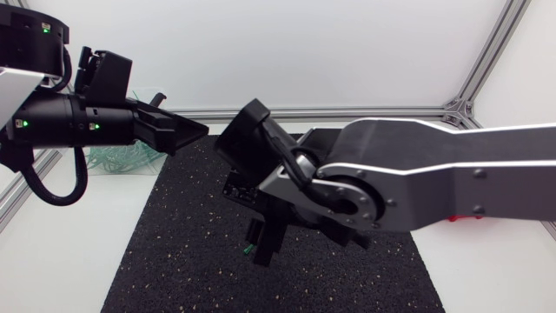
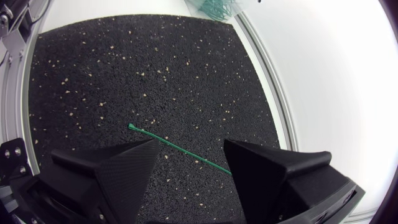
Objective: Take a green cable tie from the red box, thread the tail through the head to close it, then place it in the transparent bin on the left.
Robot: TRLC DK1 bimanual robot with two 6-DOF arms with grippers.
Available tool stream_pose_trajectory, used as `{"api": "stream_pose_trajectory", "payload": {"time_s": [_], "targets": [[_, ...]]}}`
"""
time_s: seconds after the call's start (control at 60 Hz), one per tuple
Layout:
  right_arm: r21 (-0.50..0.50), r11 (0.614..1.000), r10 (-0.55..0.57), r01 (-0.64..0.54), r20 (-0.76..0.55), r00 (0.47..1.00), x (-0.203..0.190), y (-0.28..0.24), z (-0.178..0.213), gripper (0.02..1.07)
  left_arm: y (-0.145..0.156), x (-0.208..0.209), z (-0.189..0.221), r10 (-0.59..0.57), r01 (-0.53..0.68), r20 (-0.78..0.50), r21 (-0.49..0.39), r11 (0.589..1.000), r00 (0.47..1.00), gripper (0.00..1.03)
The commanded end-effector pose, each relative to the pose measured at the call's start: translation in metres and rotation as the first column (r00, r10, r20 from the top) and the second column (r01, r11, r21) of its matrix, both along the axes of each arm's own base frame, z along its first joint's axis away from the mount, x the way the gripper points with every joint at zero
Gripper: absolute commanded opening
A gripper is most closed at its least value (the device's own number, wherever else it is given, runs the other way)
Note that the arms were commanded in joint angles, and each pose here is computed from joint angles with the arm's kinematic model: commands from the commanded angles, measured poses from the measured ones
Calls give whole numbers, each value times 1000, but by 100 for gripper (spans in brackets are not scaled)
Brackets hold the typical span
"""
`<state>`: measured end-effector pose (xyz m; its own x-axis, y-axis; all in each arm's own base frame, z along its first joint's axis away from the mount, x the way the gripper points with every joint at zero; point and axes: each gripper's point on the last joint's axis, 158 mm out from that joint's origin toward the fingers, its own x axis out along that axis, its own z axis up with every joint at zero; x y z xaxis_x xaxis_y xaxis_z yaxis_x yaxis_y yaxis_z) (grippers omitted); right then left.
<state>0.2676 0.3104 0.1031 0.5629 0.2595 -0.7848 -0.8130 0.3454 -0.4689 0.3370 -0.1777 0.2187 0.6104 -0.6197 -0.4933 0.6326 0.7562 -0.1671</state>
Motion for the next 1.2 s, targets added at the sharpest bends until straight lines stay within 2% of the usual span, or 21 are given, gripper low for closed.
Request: {"api": "stream_pose_trajectory", "payload": {"time_s": [0.0, 0.05, 0.117, 0.25, 0.35, 0.533, 0.75, 0.867, 0.967, 1.05, 1.183], "targets": [[37, 998, 40, -41, 25, 999, -8, -7, 18, 97, 7, -3, -10, 17, -17, -22, 4, 1000, 1000, 81], [54, 997, 53, -54, 33, 998, -5, -13, 28, 97, 9, -2, -11, 23, -23, -23, 4, 1000, 999, 81], [86, 989, 122, -124, 37, 992, -3, -16, 38, 97, 12, -1, -16, 31, -31, -35, 6, 999, 999, 81], [115, 960, 256, -254, -3, 967, 12, -26, 34, 97, 14, -3, -29, 32, -31, -51, 17, 999, 998, 83], [77, 939, 337, -336, -4, 941, 23, -25, 18, 97, 14, -5, -37, 31, -29, -55, 21, 999, 998, 83], [24, 892, 452, -452, -92, 887, 30, -15, -28, 97, 23, -8, -57, 38, -35, -74, 48, 998, 997, 87], [19, 821, 563, -570, -192, 804, 33, 13, -56, 96, 34, -13, -76, 31, -25, -70, 91, 996, 997, 94], [-6, 780, 598, -626, -290, 747, 30, 21, -76, 88, 40, -19, -87, 18, -11, -56, 124, 992, 998, 97], [-6, 762, 607, -648, -344, 717, 28, 22, -86, 79, 40, -23, -92, 3, 4, -50, 139, 990, 999, 97], [-10, 745, 610, -667, -394, 687, 22, 19, -92, 78, 40, -24, -96, -3, 10, -47, 142, 990, 999, 97], [-14, 726, 615, -688, -434, 658, 16, 15, -103, 66, 40, -23, -97, -6, 12, -38, 143, 990, 999, 97]]}}
